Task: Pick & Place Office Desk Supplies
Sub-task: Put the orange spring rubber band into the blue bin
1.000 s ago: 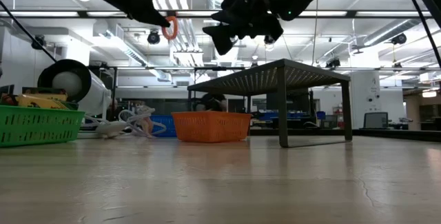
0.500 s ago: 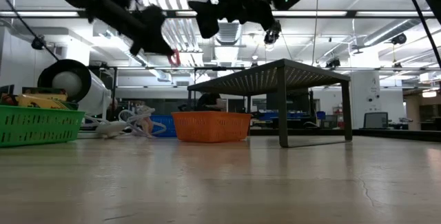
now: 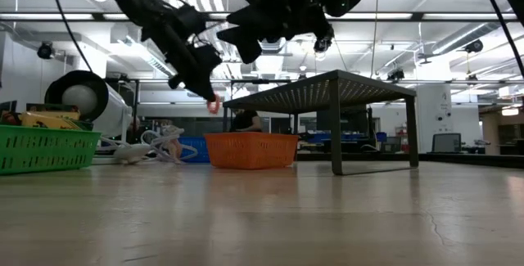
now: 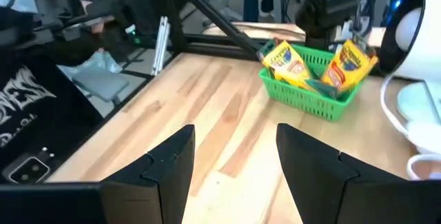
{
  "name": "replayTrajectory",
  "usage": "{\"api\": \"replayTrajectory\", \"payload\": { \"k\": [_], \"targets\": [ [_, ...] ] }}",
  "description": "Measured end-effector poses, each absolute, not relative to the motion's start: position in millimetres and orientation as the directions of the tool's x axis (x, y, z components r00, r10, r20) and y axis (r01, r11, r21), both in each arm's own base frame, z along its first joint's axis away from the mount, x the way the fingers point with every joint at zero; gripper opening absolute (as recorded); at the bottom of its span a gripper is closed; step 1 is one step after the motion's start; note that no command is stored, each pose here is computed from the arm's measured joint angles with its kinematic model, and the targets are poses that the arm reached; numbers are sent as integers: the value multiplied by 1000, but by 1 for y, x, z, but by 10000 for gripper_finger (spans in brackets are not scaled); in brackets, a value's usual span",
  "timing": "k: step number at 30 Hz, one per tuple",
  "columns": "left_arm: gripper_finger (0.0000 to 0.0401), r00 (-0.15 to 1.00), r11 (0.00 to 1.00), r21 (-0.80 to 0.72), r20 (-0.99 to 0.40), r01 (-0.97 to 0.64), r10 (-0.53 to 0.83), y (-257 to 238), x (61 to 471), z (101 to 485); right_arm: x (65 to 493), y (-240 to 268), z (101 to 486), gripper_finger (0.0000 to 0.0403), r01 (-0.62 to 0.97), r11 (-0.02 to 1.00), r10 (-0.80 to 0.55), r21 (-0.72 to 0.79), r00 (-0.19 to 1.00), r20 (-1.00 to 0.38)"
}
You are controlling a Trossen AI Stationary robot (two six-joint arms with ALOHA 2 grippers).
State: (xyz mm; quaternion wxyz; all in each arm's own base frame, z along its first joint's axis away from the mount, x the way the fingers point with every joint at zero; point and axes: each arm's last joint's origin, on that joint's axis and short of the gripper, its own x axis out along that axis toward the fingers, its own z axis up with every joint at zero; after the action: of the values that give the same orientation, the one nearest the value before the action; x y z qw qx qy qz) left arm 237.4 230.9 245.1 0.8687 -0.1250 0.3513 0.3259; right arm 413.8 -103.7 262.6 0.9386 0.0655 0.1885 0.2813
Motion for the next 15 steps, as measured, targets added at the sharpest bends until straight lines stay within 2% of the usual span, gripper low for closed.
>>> {"api": "replayTrajectory", "payload": {
  "k": [5, 13, 15],
  "targets": [
    [22, 415, 723, 52, -789, -688, 452, 241, 240, 235, 414, -98, 258, 201, -505, 835, 550, 218, 767, -331],
    [24, 357, 731, 46, -851, -681, 386, 243, 243, 211, 419, -75, 267, 201, -558, 811, 583, 175, 757, -295],
    [24, 348, 731, 45, -858, -681, 377, 242, 243, 209, 418, -72, 273, 201, -538, 830, 556, 149, 776, -297]
  ]
}}
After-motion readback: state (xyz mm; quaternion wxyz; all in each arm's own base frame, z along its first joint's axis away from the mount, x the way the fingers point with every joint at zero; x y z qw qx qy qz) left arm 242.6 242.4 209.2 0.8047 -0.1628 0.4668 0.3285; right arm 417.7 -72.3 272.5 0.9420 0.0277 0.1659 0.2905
